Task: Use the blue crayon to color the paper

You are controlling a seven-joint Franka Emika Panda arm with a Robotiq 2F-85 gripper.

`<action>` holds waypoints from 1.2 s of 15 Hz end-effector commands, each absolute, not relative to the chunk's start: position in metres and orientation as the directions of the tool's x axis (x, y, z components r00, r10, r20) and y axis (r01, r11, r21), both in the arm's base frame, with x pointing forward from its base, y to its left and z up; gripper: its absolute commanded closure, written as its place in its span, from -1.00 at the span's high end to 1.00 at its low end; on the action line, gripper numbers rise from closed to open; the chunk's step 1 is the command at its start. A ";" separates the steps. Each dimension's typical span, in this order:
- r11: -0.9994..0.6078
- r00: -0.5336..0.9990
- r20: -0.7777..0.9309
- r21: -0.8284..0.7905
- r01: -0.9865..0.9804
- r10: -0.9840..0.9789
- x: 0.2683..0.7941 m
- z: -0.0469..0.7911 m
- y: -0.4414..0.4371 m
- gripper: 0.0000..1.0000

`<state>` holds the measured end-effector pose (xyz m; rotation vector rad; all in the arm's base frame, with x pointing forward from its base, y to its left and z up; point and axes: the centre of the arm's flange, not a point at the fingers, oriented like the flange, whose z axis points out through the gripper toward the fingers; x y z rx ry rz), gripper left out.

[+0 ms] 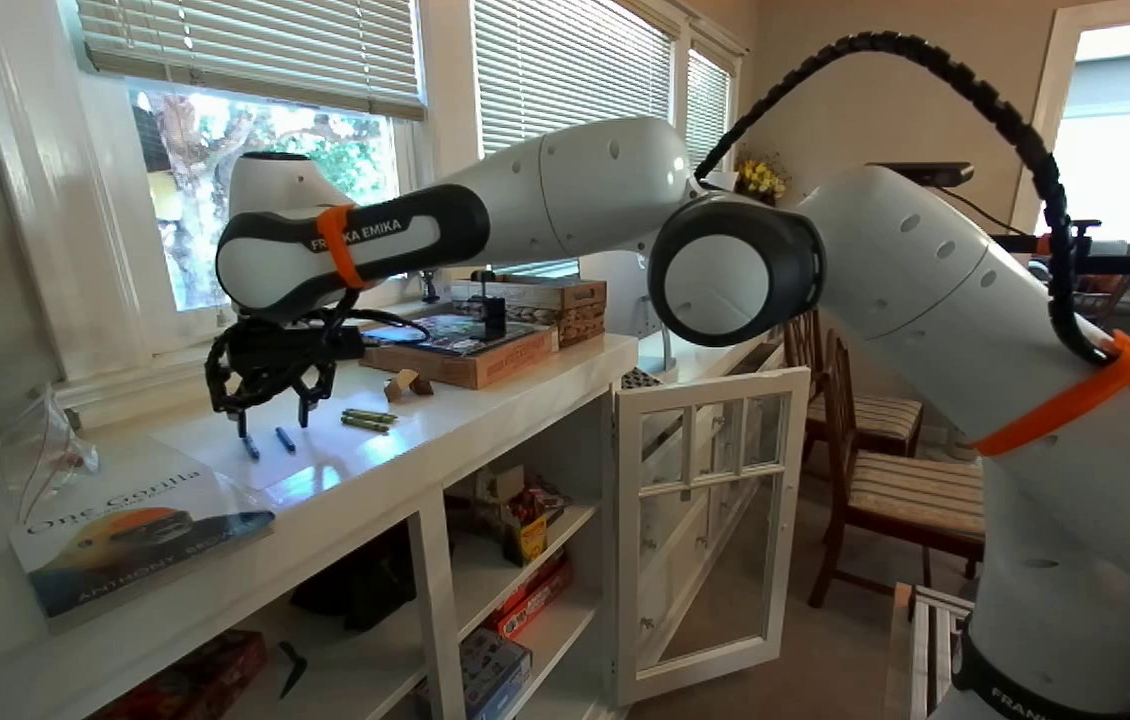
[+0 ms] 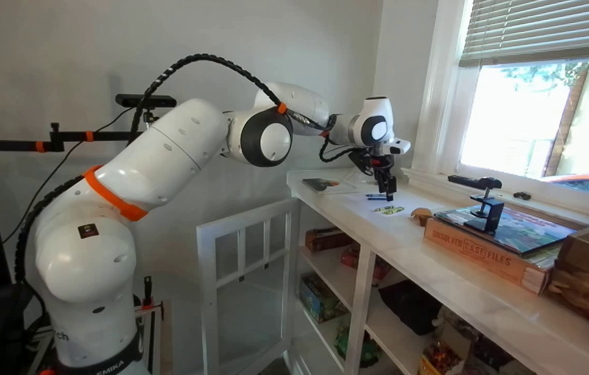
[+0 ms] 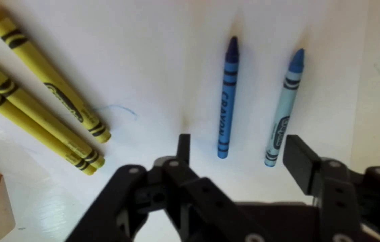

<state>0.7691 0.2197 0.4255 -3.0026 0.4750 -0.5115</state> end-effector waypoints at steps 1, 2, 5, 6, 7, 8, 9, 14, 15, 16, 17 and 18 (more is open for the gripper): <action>-0.945 0.887 0.326 -0.099 -0.311 -0.327 0.786 0.421 0.232 1.00; -0.944 0.885 0.327 -0.102 -0.314 -0.330 0.787 0.421 0.234 1.00; -0.943 0.885 0.327 -0.103 -0.317 -0.333 0.789 0.417 0.237 1.00; -0.943 0.884 0.327 -0.104 -0.316 -0.333 0.790 0.416 0.238 0.88; -0.943 0.885 0.328 -0.104 -0.315 -0.332 0.790 0.415 0.239 0.50; -0.944 0.885 0.328 -0.104 -0.315 -0.331 0.791 0.414 0.239 0.48; -0.944 0.884 0.331 -0.104 -0.314 -0.330 0.791 0.415 0.239 0.31; -0.945 0.881 0.340 -0.106 -0.311 -0.328 0.791 0.419 0.238 -0.48; -0.945 0.882 0.340 -0.106 -0.309 -0.327 0.791 0.420 0.239 -0.65; -0.945 0.882 0.341 -0.105 -0.309 -0.326 0.791 0.420 0.239 -0.80; -0.946 0.882 0.341 -0.105 -0.308 -0.325 0.791 0.420 0.239 -0.93; -0.946 0.882 0.341 -0.104 -0.308 -0.325 0.790 0.420 0.239 -1.00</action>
